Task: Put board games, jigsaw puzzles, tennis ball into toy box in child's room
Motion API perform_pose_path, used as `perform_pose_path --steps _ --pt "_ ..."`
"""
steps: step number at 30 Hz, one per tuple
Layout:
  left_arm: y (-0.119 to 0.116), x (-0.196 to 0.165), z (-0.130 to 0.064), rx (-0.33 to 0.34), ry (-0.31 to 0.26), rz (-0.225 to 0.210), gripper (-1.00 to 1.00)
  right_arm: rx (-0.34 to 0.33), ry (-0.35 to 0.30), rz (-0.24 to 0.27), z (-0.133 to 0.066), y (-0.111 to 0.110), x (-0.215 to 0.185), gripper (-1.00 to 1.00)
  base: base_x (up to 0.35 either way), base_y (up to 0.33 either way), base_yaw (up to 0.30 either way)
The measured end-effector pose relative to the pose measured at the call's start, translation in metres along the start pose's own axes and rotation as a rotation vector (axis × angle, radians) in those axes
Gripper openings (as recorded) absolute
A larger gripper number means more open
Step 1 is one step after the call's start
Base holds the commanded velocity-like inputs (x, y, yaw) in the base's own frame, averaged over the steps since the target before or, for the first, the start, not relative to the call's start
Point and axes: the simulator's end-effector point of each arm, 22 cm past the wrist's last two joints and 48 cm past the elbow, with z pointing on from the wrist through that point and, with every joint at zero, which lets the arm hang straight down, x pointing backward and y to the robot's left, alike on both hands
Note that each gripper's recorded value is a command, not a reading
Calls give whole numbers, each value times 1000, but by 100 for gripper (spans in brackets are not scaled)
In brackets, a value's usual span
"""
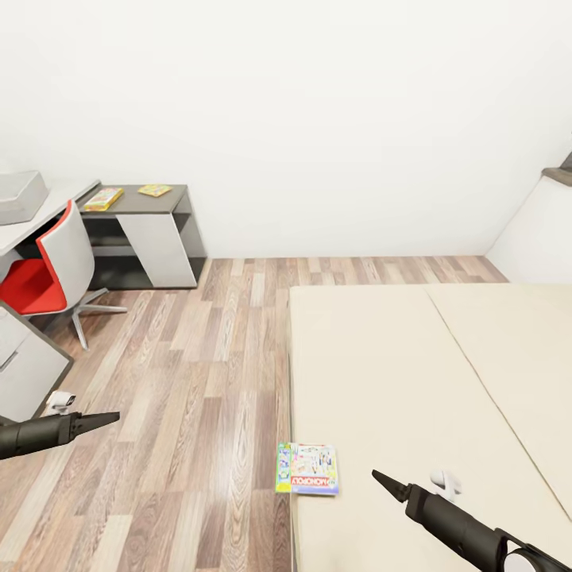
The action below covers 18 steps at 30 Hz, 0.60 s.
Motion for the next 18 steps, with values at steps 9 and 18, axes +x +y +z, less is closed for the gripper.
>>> perform_pose_path --steps 9,18 --pt "-5 -5 -2 3 -8 15 100 -7 -10 -8 -2 4 -3 100 0 0 0" --pt "-10 -9 -5 5 -16 27 100 -14 -19 -17 -4 9 -7 100 0 0 0"
